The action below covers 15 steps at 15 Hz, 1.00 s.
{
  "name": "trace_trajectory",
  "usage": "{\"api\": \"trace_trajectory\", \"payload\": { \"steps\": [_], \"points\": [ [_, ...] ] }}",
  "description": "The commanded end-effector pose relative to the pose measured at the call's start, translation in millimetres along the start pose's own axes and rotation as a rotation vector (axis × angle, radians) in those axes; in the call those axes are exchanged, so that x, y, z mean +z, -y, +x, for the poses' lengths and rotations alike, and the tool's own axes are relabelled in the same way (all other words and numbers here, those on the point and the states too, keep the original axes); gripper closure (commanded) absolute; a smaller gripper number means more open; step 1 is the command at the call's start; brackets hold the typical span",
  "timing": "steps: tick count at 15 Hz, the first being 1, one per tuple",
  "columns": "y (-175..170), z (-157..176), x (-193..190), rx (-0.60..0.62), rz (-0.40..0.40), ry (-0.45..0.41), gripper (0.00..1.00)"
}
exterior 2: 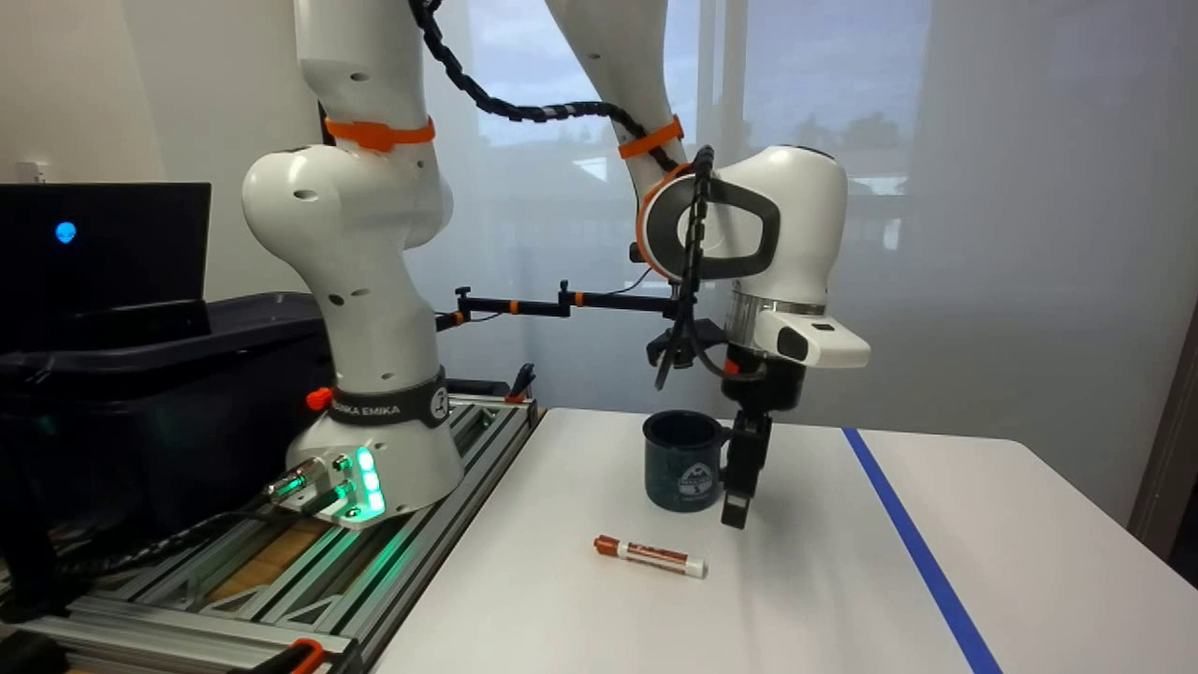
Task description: Take the marker out of the mug.
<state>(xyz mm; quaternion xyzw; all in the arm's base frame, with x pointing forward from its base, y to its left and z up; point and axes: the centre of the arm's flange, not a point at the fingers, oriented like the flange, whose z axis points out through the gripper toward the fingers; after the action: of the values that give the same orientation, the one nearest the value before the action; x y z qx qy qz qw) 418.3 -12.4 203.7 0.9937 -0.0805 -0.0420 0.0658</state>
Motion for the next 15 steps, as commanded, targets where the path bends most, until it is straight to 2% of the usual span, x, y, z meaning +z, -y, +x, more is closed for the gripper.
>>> {"api": "trace_trajectory", "payload": {
  "steps": [1,6,8,9,15],
  "points": [
    [0,-18,-45,-0.022,0.002,-0.083,0.00],
    [9,-31,-87,-0.071,-0.014,-0.186,0.00],
    [11,-33,-98,-0.066,0.019,-0.201,0.00],
    [14,-15,-80,-0.069,0.011,-0.184,0.00],
    [14,-20,-89,-0.069,0.014,-0.204,0.00]
  ]
}}
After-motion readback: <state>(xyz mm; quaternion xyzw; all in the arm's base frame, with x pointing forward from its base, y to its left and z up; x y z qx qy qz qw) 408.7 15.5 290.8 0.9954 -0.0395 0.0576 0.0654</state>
